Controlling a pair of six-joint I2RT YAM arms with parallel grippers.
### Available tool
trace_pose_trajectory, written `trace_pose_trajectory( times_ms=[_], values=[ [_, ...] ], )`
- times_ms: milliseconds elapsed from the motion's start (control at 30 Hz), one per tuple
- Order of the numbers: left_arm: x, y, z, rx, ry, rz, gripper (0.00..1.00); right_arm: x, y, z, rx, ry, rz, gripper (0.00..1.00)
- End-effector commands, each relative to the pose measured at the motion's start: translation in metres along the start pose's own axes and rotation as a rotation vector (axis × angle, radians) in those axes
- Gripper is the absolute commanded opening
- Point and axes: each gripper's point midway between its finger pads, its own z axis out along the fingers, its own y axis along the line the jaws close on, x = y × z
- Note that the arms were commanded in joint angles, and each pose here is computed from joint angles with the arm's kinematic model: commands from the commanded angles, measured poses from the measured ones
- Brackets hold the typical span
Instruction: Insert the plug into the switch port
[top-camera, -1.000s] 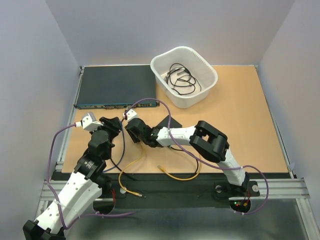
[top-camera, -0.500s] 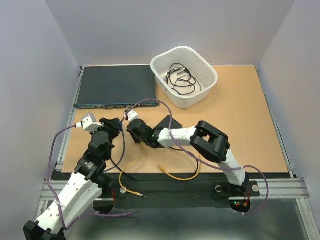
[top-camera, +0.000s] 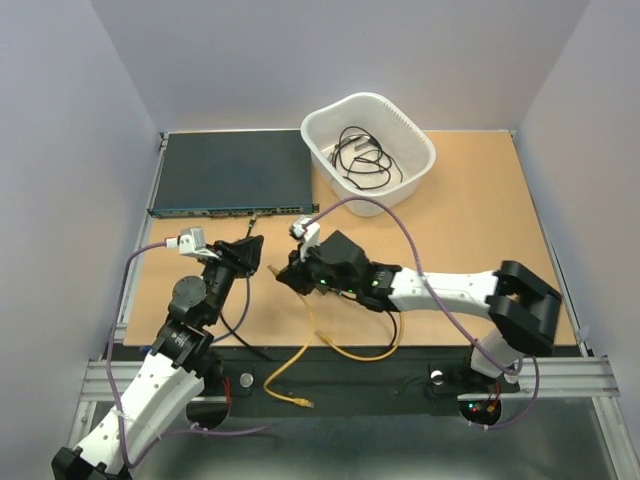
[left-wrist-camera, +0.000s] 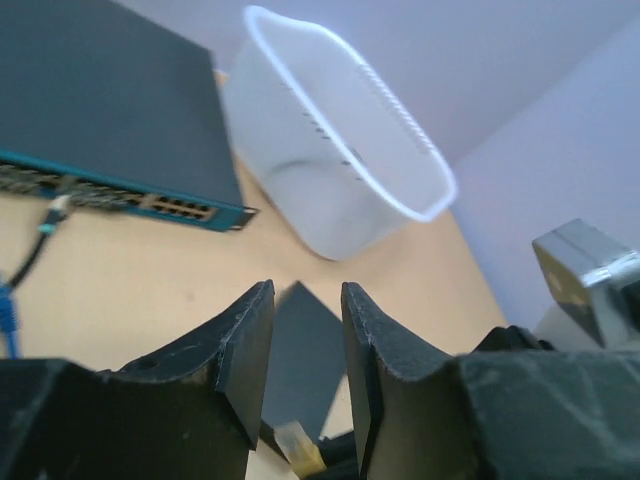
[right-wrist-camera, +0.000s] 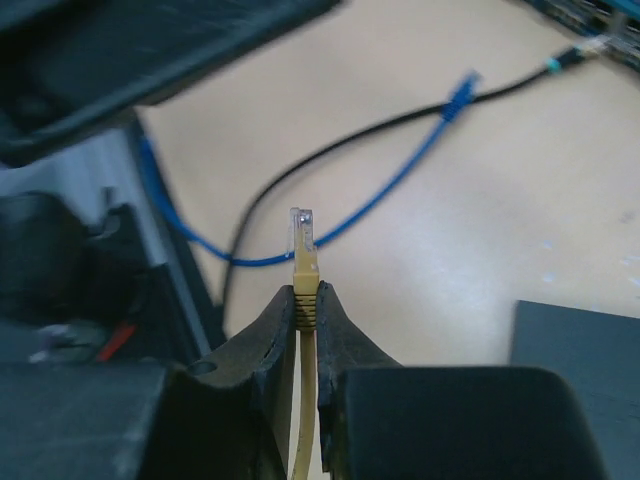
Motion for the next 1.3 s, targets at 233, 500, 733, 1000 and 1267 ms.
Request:
trace_pose_trajectory(
  times_ms=[233, 500, 733, 1000, 1267],
  values=[
    [-0.008, -0.125, -0.057, 0.75, 0.019, -0.032, 0.44, -0.06, 0.05, -0.115, -0.432, -0.273, 0.059, 0.0],
    [0.005, -0.145, -0.079, 0.931, 0.091, -0.056, 0.42, -0.08, 0.059, -0.15, -0.478, -0.361, 0.042, 0.01],
    [0.011, -0.149, -0.083, 0.97, 0.121, -0.071, 0.4, -0.083, 0.058, -0.154, -0.47, -0.38, 0.041, 0.0],
    [0.013, -0.155, -0.09, 1.006, 0.132, -0.07, 0.4, -0.086, 0.054, -0.149, -0.443, -0.385, 0.05, 0.0],
    [0.018, -0.155, -0.089, 1.011, 0.149, -0.066, 0.38, -0.088, 0.055, -0.145, -0.447, -0.382, 0.046, 0.0]
  ],
)
